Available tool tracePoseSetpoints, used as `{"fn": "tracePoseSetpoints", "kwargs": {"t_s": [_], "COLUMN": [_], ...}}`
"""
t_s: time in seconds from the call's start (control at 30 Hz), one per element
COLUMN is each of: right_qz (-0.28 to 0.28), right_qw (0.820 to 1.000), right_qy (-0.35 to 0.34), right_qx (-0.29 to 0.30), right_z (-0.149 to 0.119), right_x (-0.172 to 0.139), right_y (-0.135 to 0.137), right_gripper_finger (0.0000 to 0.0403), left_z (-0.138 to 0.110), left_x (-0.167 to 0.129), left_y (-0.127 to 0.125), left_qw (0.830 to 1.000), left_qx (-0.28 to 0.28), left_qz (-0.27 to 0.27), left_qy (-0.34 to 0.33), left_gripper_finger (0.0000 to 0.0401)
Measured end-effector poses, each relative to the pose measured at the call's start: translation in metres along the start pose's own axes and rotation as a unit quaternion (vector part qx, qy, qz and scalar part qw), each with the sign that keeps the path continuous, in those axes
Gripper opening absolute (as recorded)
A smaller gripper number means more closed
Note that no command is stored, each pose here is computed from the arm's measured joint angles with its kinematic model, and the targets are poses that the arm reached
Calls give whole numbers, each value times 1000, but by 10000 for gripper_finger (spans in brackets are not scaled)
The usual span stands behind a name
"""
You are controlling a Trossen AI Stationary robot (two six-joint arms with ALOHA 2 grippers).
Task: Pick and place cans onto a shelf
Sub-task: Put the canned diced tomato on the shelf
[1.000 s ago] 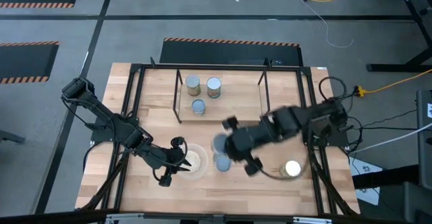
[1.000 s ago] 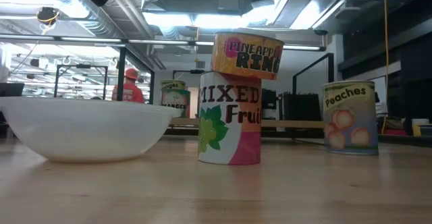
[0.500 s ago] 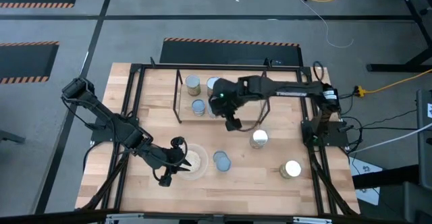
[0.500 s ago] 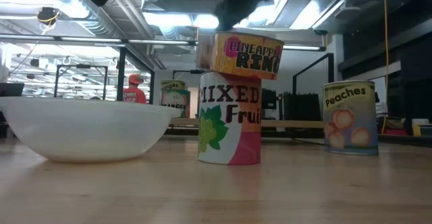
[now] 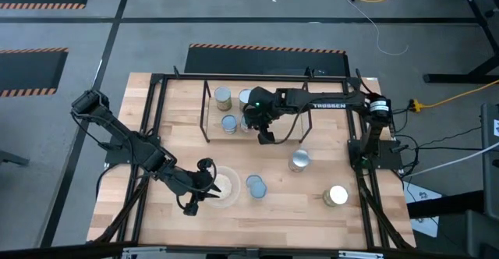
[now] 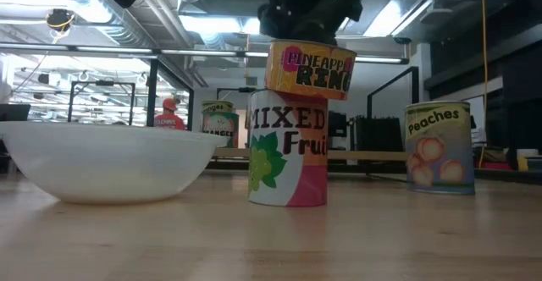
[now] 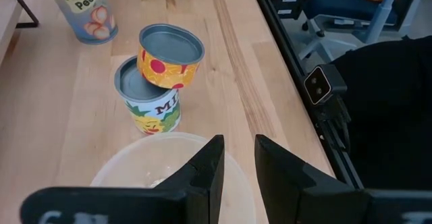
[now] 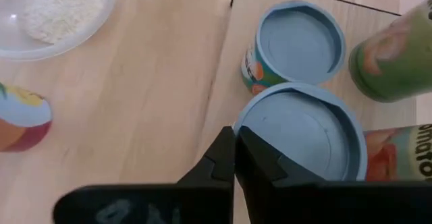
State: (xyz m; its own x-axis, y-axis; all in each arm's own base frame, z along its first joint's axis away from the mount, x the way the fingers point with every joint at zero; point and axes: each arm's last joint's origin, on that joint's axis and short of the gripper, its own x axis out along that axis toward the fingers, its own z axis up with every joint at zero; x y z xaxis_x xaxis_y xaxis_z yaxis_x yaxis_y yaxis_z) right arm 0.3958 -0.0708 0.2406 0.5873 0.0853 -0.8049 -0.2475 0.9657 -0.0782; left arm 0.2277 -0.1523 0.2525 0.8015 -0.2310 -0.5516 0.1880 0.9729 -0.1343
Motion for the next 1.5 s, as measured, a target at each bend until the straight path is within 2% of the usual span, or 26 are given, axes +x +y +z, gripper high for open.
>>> {"fn": "tracePoseSetpoints", "kwargs": {"t_s": [0.23, 0.5, 1.5], "right_qz": [-12, -13, -17], "right_qw": [1000, 1000, 1000], "right_qy": [-21, -11, -17], "right_qx": [1, 9, 10], "right_z": [-11, -26, -25], "right_x": [12, 20, 20], "right_y": [-2, -5, -6], "right_gripper_finger": [15, 15, 34], "left_z": [0, 0, 0], "left_x": [0, 0, 0], "left_y": [0, 0, 0], "left_qw": [1000, 1000, 1000], "left_qx": [11, 12, 12], "left_qz": [1, 1, 1], "left_qy": [0, 0, 0], "left_gripper_finger": [77, 77, 76]}}
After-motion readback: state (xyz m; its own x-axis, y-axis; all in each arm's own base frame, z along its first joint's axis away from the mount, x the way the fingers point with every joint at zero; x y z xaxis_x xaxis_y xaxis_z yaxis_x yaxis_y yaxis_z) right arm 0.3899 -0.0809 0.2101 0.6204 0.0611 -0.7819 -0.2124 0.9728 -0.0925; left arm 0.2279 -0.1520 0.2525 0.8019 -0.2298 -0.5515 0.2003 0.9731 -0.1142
